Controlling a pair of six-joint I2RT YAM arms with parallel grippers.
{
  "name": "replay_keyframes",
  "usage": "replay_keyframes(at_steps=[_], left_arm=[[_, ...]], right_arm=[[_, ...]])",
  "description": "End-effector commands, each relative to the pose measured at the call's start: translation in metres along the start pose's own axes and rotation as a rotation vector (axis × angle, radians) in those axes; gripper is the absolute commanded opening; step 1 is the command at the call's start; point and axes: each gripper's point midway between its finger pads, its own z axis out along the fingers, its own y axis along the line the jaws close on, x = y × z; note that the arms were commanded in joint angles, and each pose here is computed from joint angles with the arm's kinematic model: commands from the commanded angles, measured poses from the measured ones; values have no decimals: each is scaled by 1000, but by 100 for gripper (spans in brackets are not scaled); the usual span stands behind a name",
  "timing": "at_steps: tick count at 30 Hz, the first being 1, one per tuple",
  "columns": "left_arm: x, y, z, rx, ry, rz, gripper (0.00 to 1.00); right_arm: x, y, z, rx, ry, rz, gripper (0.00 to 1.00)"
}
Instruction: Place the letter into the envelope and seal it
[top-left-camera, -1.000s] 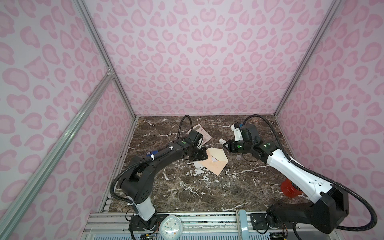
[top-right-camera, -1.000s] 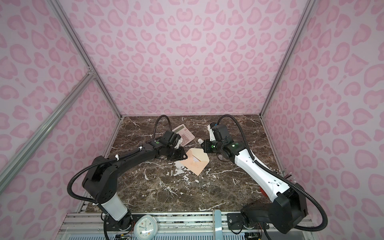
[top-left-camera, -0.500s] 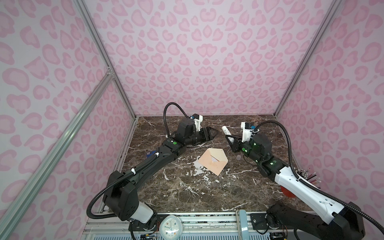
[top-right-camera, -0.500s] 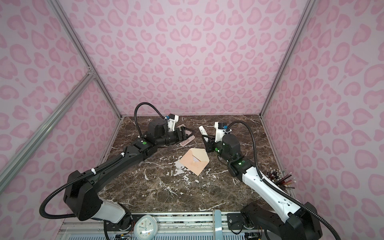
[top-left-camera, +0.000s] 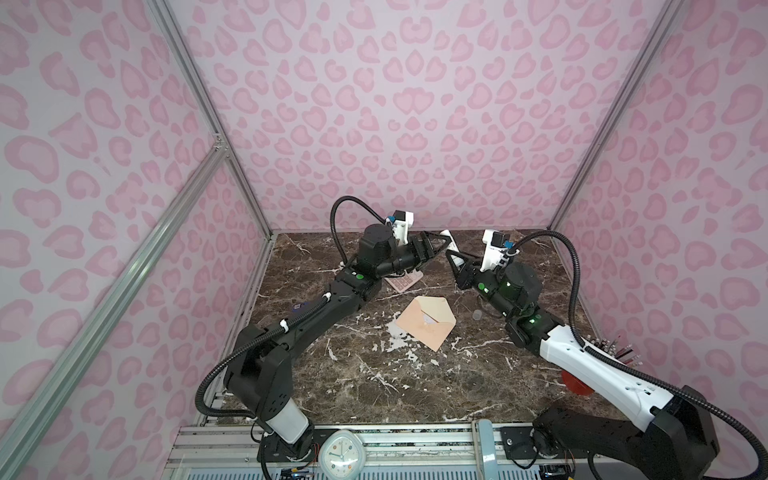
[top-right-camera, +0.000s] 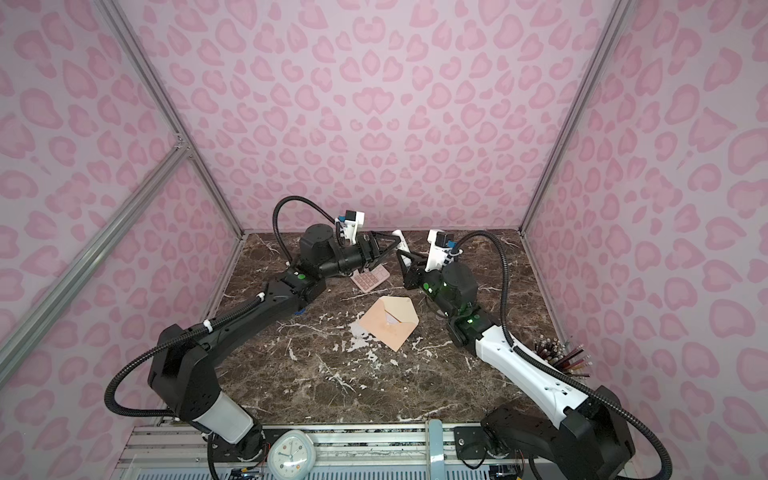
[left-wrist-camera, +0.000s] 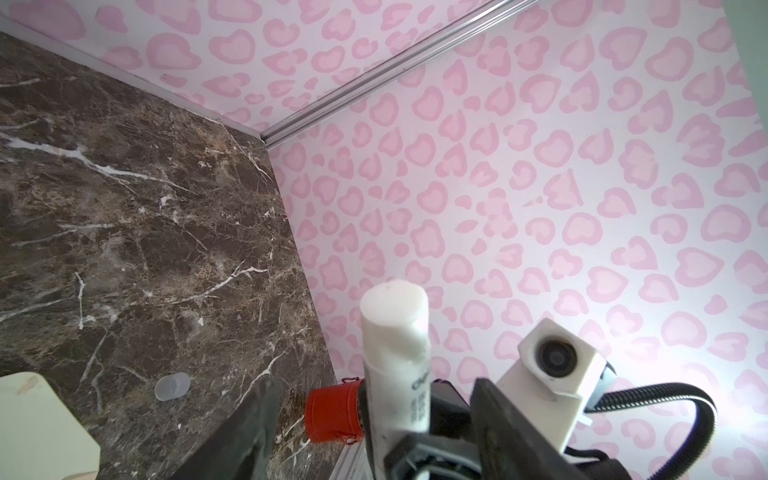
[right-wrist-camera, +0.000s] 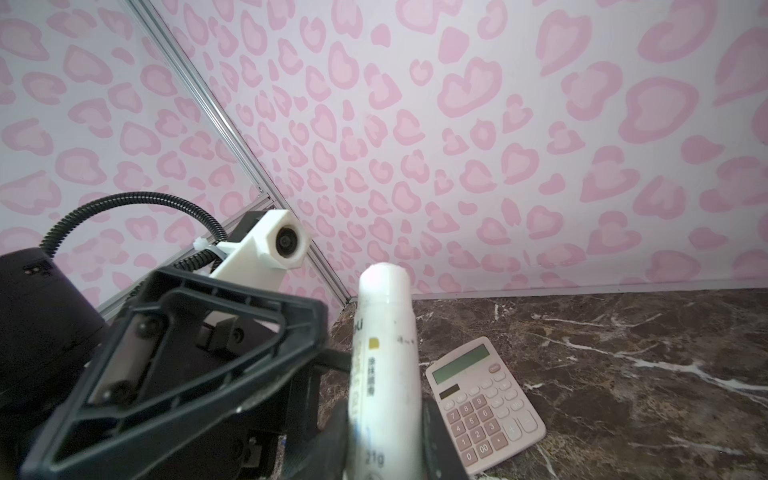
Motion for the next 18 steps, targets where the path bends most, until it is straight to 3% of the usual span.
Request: replay_keyframes(at_steps=[1, 9, 15, 18], left_arm=[[-10, -26, 1, 78, -14, 38, 70], [-9, -28, 5, 133, 20, 15, 48], [-5, -26, 4, 125, 36, 23, 38], [-4, -27, 5, 125, 46, 21, 25]], right_arm=[[-14, 11, 1, -32, -57, -4, 0], [-5, 17, 1, -46, -35, -6, 0], [0, 17, 1, -43, -26, -12, 0], [3, 17, 1, -43, -16, -13, 3]])
